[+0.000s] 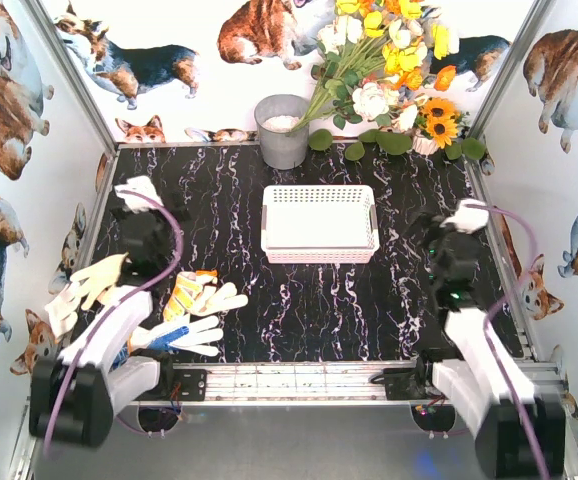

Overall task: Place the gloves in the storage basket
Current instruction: Pick up the glove from the center of the board, then place the glove at the center of the board, then adjust the glove at the center of the board.

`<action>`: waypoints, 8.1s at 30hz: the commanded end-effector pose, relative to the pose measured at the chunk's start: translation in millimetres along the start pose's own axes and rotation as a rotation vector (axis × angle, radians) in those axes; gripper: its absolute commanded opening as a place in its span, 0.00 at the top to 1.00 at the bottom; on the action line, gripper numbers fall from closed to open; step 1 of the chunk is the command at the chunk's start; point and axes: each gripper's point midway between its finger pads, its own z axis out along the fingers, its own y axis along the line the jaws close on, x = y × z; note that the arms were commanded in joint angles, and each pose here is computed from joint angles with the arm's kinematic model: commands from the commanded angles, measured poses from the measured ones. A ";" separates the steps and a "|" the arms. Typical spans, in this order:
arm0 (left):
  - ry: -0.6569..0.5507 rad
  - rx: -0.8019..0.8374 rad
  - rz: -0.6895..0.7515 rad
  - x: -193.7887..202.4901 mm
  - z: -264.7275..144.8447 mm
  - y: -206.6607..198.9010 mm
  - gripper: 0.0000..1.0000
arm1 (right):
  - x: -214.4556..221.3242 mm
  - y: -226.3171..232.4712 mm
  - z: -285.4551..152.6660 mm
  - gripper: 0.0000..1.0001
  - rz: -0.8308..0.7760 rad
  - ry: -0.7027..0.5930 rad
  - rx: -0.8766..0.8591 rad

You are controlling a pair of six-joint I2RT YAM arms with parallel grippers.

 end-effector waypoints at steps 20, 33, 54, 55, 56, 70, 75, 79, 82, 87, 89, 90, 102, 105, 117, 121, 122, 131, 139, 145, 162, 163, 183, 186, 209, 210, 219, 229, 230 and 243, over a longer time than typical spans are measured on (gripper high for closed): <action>0.797 -0.065 -0.263 105.6 -137.6 3.8 0.23 | 5.1 159.8 -162.3 0.04 0.209 0.678 -0.559; 0.879 -0.070 -0.338 168.6 -127.5 -9.9 0.51 | 30.9 192.0 -190.8 0.04 0.192 0.785 -0.696; 0.613 0.207 -0.254 10.5 -121.1 -35.2 1.00 | -3.1 220.5 -209.8 0.03 0.245 0.812 -0.840; 0.622 0.296 -0.235 2.6 -127.0 -47.5 1.00 | -5.6 225.0 -211.8 0.03 0.262 0.816 -0.861; 0.632 0.386 -0.227 -5.8 -134.1 -60.4 1.00 | -8.5 229.4 -214.3 0.03 0.282 0.820 -0.883; 0.734 1.352 -0.110 -62.2 -269.0 -167.1 1.00 | -60.8 256.8 -225.5 0.00 0.124 0.550 -1.213; 0.787 1.485 -0.099 -61.0 -297.3 -181.3 1.00 | -61.9 259.2 -225.9 0.00 0.015 0.388 -1.318; 0.784 1.555 -0.087 -72.6 -314.4 -190.4 1.00 | -53.7 264.2 -230.1 0.00 -0.003 0.327 -1.397; 0.790 1.576 -0.085 -78.1 -319.7 -193.8 1.00 | -51.4 268.5 -244.8 0.00 0.006 0.344 -1.490; 0.797 1.591 -0.083 -79.7 -322.5 -199.4 1.00 | -42.3 273.1 -261.5 0.00 0.002 0.398 -1.564; 0.799 1.598 -0.080 -79.1 -324.1 -202.1 1.00 | -37.3 274.8 -265.1 0.00 0.002 0.432 -1.572; 0.798 1.597 -0.074 -78.1 -324.1 -203.2 1.00 | -36.6 275.2 -267.1 0.00 0.003 0.449 -1.578; 0.815 1.429 0.002 -50.7 -296.9 -201.8 1.00 | -37.4 268.8 -278.1 0.00 0.054 0.489 -1.562; 0.820 1.443 -0.011 -50.4 -297.2 -205.6 1.00 | -29.4 270.2 -282.0 0.00 0.056 0.519 -1.566; 0.816 1.498 -0.014 -58.6 -306.9 -203.6 1.00 | -21.7 274.7 -259.1 0.00 0.020 0.447 -1.438; 0.814 1.513 -0.031 -60.7 -310.4 -203.2 1.00 | -22.2 270.4 -255.2 0.00 -0.007 0.434 -1.409; 0.813 1.521 -0.037 -61.6 -311.7 -203.7 1.00 | -20.0 270.1 -255.4 0.00 -0.009 0.446 -1.408; 0.822 1.557 -0.063 -61.5 -315.2 -207.9 1.00 | -13.0 281.2 -259.1 0.14 0.041 0.514 -1.430; 0.840 1.379 0.030 -29.5 -291.6 -195.3 0.99 | 11.5 277.5 -262.0 0.97 0.057 0.678 -1.384; 0.773 1.095 0.117 -8.4 -241.3 -177.6 0.33 | 37.7 238.9 -237.6 1.00 -0.017 0.840 -1.035; 0.645 0.588 0.130 12.6 -140.1 -104.5 0.00 | 23.4 120.9 -181.6 1.00 -0.413 0.978 -0.146; 0.633 0.557 0.125 12.3 -135.6 -98.8 0.00 | 20.8 121.2 -178.6 1.00 -0.417 0.970 -0.125; 0.773 0.787 -0.122 35.1 -184.6 -136.5 0.08 | 107.5 179.9 -251.1 0.26 -0.347 1.233 -0.378; 0.845 0.878 -0.295 51.8 -213.0 -168.6 0.12 | 119.2 170.4 -244.7 0.27 -0.273 1.269 -0.345; 1.373 0.936 -0.436 197.4 -359.7 -270.3 0.52 | 198.8 165.7 -270.0 0.54 0.175 1.411 -0.378; 1.384 0.934 -0.435 200.1 -360.5 -271.5 0.52 | 201.0 165.4 -270.0 0.54 0.178 1.413 -0.375; 1.435 0.904 -0.430 220.8 -363.6 -272.2 0.64 | 220.1 157.1 -272.5 0.60 0.198 1.428 -0.352; 1.363 0.903 -0.392 202.3 -353.9 -274.2 0.93 | 177.7 180.0 -268.5 1.00 0.262 1.344 -0.470; 1.331 0.909 -0.378 192.4 -350.2 -275.5 0.93 | 168.3 182.5 -267.4 1.00 0.264 1.324 -0.486; 0.958 0.868 -0.323 72.6 -280.2 -270.6 0.97 | 37.4 225.1 -215.4 1.00 0.219 0.933 -0.609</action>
